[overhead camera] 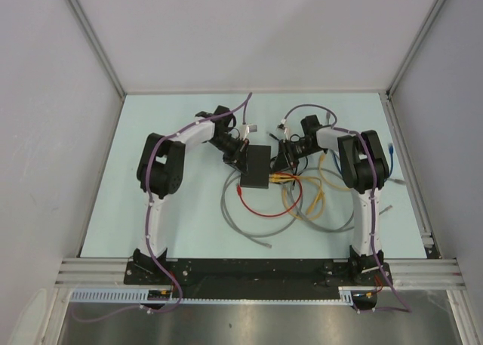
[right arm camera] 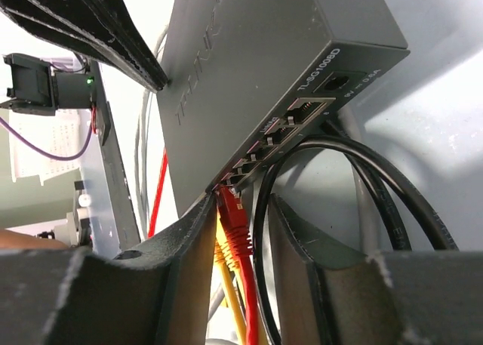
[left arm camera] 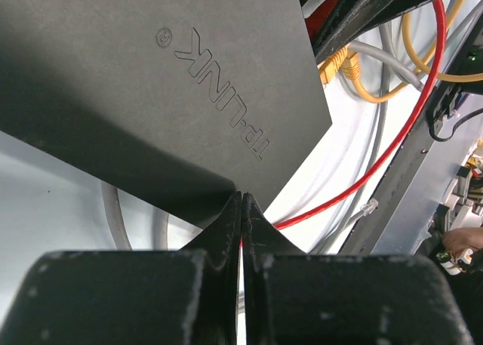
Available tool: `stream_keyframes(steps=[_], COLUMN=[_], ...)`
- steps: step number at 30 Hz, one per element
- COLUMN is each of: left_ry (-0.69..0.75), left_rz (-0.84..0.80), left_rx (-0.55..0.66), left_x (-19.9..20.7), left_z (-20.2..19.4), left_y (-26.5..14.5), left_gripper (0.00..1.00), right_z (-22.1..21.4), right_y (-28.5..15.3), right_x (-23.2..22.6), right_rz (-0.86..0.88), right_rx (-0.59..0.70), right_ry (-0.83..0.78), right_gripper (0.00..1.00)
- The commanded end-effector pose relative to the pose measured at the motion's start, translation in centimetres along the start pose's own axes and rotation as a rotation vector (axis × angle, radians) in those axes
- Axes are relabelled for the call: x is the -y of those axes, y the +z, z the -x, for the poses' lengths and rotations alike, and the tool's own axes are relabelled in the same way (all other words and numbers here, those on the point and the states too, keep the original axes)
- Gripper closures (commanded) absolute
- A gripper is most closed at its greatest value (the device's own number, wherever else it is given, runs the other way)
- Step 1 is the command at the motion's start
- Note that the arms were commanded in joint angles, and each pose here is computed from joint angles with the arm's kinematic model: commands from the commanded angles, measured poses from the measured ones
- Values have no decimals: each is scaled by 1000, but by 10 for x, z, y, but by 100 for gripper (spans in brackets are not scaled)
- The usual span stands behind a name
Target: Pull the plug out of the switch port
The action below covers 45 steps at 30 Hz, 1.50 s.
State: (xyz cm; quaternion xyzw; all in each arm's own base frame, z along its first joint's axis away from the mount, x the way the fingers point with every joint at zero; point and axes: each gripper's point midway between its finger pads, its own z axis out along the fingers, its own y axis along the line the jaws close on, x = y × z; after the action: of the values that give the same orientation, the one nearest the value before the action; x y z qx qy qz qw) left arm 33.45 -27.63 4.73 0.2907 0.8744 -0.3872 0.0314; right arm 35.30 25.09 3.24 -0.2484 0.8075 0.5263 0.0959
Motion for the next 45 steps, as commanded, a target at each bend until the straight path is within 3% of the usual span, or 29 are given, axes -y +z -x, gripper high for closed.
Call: stream_keyframes(steps=[1, 2, 11, 24, 45], left_ry=[38, 38, 38, 59, 65], left_rz=[82, 82, 84, 115, 149], left_rx=[-12, -12, -13, -19, -21], left_x=[-19, -19, -21, -19, -27], left_z=[2, 2, 3, 3, 7], left_y=[8, 8, 10, 10, 20], left_gripper=[100, 100, 100, 100, 100], right_z=[12, 9, 5, -14, -19], right_y=[9, 9, 13, 10, -15], right_x=[3, 4, 11, 14, 8], right_rz=[-15, -12, -83, -56, -112], right_rx=[-7, -19, -48, -106, -158], right_ry=[-39, -24, -44, 21, -83], right_gripper=[66, 70, 75, 78, 79])
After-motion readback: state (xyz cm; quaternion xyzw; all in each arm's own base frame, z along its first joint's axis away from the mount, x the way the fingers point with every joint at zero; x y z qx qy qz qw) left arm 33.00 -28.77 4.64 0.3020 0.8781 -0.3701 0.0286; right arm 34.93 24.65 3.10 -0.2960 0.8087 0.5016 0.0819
